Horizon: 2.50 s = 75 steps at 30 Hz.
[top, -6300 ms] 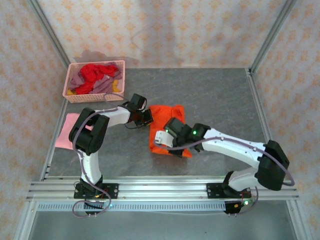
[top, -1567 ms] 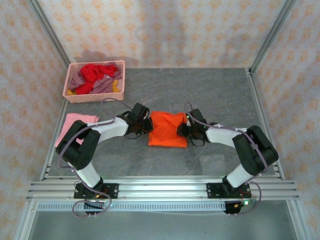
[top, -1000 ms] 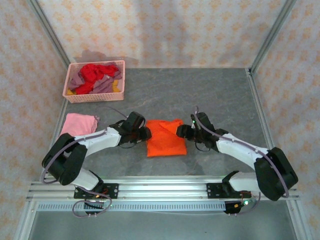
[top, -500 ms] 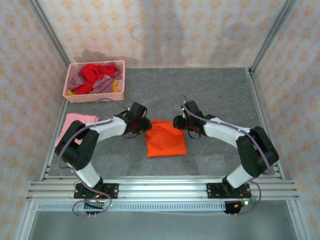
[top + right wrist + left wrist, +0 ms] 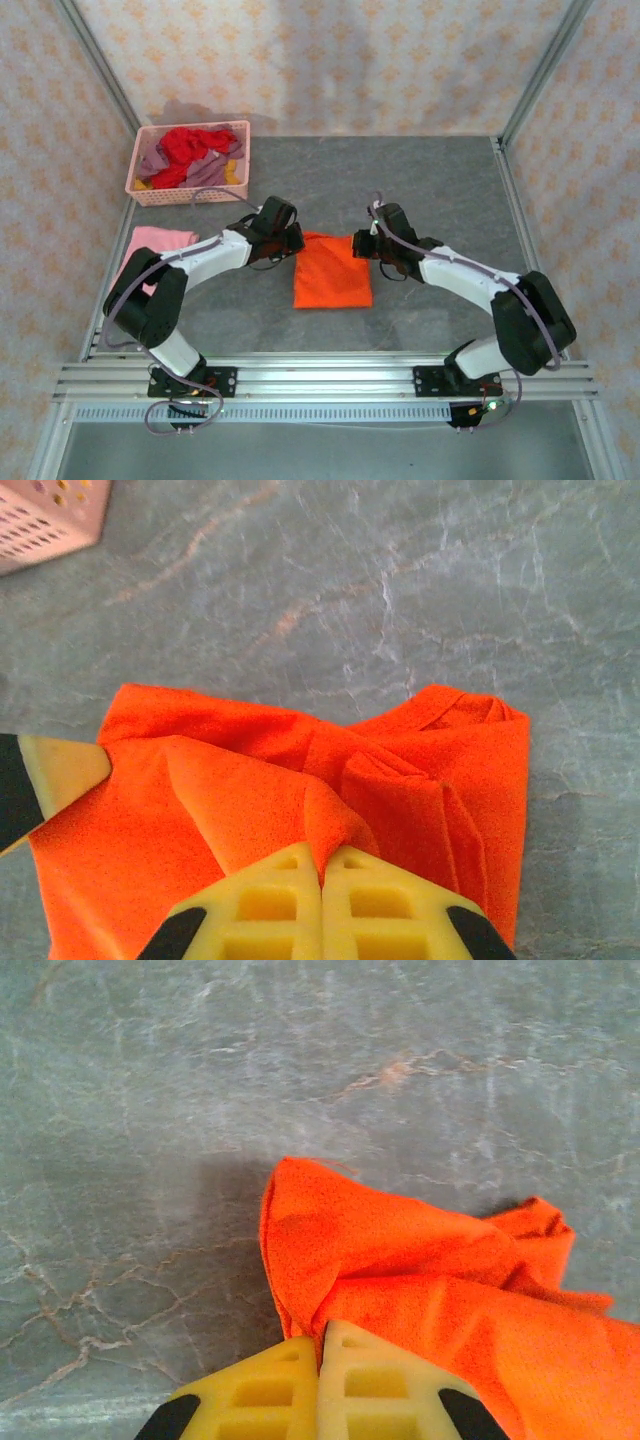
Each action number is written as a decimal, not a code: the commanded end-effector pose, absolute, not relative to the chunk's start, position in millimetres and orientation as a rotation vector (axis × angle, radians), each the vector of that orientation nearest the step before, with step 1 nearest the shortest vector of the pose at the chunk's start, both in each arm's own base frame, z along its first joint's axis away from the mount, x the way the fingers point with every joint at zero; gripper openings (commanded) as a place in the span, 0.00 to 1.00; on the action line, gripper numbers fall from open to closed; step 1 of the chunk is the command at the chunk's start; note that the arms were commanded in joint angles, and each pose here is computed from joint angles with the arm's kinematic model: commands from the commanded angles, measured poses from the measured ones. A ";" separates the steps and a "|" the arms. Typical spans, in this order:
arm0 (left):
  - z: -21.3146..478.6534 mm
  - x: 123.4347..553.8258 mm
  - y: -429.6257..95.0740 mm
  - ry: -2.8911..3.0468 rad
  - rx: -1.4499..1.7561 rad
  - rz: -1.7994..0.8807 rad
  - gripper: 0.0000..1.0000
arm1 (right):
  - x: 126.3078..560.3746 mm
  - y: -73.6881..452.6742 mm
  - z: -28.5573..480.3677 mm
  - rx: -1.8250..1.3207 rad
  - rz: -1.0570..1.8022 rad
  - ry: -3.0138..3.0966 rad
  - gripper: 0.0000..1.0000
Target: Fold and stack the t-shirts
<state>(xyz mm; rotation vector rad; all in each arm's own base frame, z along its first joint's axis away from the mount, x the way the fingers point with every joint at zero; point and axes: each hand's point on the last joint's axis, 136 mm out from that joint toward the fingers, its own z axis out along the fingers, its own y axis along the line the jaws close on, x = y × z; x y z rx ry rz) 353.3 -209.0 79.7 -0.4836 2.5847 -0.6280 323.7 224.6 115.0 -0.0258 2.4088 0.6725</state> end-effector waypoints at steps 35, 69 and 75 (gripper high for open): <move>71.4 377.2 -214.8 2.624 -0.488 -0.519 0.00 | 353.4 226.8 122.4 0.007 0.639 2.315 0.00; 27.7 427.7 -173.0 2.632 -0.520 -0.224 0.06 | 469.6 224.2 60.4 0.073 0.583 2.273 0.18; 34.0 425.0 -173.7 2.616 -0.531 -0.256 0.56 | 456.2 210.3 94.1 0.061 0.543 2.213 0.57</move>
